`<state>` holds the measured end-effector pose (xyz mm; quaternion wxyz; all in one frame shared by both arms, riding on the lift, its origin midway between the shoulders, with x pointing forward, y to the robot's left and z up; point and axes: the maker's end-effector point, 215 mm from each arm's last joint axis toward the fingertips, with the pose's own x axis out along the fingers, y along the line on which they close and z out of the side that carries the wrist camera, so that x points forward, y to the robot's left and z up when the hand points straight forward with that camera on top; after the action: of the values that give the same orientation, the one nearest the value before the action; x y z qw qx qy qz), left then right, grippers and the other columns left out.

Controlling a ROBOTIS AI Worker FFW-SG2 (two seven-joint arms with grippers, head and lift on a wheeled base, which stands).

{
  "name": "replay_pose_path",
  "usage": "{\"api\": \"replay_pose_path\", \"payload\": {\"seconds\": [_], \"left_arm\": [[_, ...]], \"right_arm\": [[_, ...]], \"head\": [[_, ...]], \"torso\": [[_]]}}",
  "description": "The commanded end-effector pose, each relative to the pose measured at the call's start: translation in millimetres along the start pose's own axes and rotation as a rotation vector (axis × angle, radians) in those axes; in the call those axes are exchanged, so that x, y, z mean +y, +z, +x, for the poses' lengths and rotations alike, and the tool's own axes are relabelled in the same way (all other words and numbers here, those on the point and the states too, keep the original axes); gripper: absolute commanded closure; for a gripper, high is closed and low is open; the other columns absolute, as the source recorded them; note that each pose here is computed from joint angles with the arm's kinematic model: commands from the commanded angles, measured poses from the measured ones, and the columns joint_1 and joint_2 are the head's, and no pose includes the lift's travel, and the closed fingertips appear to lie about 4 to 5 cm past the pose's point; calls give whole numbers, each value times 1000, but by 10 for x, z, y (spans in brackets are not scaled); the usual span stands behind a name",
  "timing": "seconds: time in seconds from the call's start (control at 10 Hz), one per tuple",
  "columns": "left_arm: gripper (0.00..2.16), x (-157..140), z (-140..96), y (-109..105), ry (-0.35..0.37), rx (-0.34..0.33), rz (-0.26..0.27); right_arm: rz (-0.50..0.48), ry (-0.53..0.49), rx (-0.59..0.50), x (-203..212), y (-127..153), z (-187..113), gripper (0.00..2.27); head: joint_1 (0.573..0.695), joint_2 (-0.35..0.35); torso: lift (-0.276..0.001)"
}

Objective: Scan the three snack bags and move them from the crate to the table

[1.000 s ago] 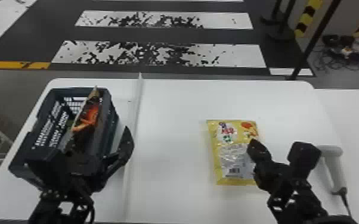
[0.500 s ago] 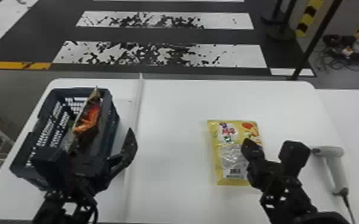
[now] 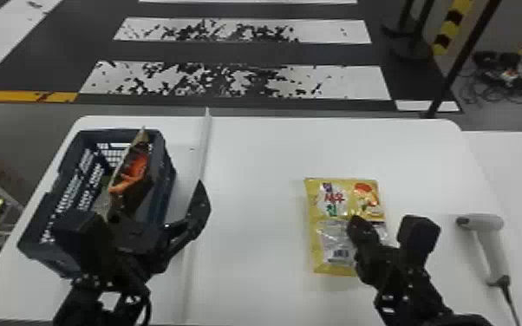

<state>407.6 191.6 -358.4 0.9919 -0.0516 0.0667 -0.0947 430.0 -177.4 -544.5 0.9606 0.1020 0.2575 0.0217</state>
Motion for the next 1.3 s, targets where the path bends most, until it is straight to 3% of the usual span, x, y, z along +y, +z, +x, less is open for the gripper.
{"api": "replay_pose_path", "payload": {"seconds": [0.0, 0.1, 0.2, 0.3, 0.4, 0.6, 1.2], "left_arm": [[33, -28, 4, 71, -5, -11, 1], [33, -42, 0, 88, -7, -14, 0], [33, -48, 0, 87, -8, -15, -1], [33, -48, 0, 87, -8, -15, 1], [33, -69, 10, 105, -13, -19, -2], [33, -119, 14, 126, -23, -24, -2], [33, 42, 18, 74, -14, -25, -2]], "right_arm": [[4, -6, -14, -23, 42, -12, 2071], [10, -14, -34, -16, 138, -82, 2000], [20, -19, -90, -40, 360, -209, 1534], [31, -28, -158, -105, 656, -357, 427], [18, -48, -194, -234, 859, -486, -2], [-38, -126, -220, -765, 1056, -734, 56], [-81, -198, -89, -1887, 647, -853, 66]], "head": [[695, 22], [695, 15], [695, 10], [695, 3], [695, -2], [695, -56], [695, -229]], "torso": [[-62], [-62], [-62], [-62], [-62], [-62], [-62]]}}
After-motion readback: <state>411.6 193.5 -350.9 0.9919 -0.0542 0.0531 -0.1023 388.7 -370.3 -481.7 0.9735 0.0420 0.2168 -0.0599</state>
